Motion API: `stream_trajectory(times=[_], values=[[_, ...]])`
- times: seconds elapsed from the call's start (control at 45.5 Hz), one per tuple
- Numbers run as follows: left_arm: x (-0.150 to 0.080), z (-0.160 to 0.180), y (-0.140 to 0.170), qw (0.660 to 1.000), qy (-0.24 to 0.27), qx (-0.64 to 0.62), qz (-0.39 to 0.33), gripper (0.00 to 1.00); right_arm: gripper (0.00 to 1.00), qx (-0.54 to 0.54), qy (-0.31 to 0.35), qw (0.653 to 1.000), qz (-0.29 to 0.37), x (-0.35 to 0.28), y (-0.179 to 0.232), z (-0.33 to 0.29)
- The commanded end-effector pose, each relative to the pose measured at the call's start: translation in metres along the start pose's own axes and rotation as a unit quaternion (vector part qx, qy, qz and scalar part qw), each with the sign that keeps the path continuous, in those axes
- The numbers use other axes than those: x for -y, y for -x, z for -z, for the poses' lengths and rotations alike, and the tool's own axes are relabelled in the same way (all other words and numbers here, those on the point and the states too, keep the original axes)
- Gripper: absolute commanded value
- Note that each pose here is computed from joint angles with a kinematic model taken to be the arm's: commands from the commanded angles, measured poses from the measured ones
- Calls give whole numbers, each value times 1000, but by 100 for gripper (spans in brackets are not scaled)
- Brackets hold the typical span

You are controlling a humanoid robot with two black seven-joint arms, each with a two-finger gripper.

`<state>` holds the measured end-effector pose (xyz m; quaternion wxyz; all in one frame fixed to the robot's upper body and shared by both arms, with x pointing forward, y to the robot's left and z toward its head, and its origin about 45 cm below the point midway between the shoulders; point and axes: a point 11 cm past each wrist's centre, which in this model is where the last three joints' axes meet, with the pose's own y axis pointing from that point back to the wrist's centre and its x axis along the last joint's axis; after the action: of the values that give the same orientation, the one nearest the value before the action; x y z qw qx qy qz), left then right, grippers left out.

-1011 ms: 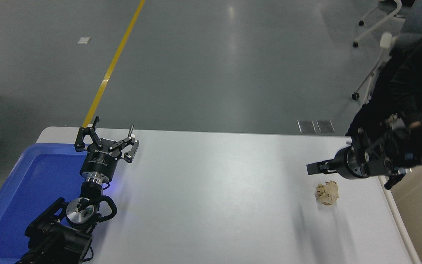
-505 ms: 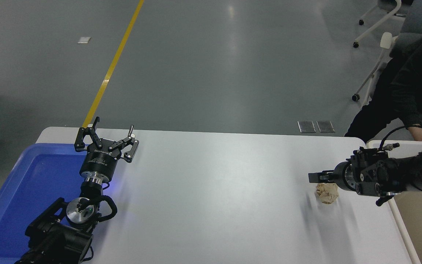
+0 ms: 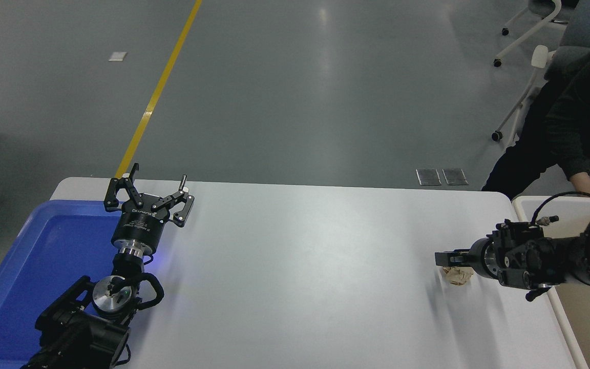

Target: Pick up paper ball place in dustbin

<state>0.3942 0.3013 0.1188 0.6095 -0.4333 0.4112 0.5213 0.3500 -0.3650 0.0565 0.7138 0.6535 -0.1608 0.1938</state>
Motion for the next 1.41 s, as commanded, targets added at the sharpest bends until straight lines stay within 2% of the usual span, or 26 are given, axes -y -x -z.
stream_trajectory(times=[0.0,0.11,0.176,0.22,0.242,0.286,0.308,0.352,0.374,0.396,0.835,1.077,1.209,1.385], values=[[0,0,0,1000,0,0,0,99,98,6,-1,1000,3,3,8,1],[0,0,0,1000,0,0,0,99,96,15,-8,1000,2,4,8,6],[0,0,0,1000,0,0,0,99,91,19,-11,1000,1,4,8,8],[0,0,0,1000,0,0,0,99,75,19,-11,1000,1,5,8,8],[0,0,0,1000,0,0,0,99,63,18,-11,1000,2,4,8,8],[0,0,0,1000,0,0,0,99,33,15,-9,1000,3,4,8,7],[0,0,0,1000,0,-1,0,99,23,14,-9,1000,3,4,9,6],[0,0,0,1000,0,0,0,99,19,14,-8,1000,5,4,9,5],[0,0,0,1000,0,0,0,99,12,14,-8,1000,4,4,9,5],[0,0,0,1000,0,0,0,99,0,14,-8,1000,4,4,9,5],[0,0,0,1000,0,0,0,99,0,32,0,999,15,-24,-7,-24],[0,0,0,1000,0,0,0,99,0,46,-26,998,21,-88,-38,-34],[0,0,0,1000,0,0,0,99,0,49,-41,997,32,-146,-67,-39],[0,0,0,1000,0,0,0,99,0,37,-20,998,38,-205,-97,-51]])
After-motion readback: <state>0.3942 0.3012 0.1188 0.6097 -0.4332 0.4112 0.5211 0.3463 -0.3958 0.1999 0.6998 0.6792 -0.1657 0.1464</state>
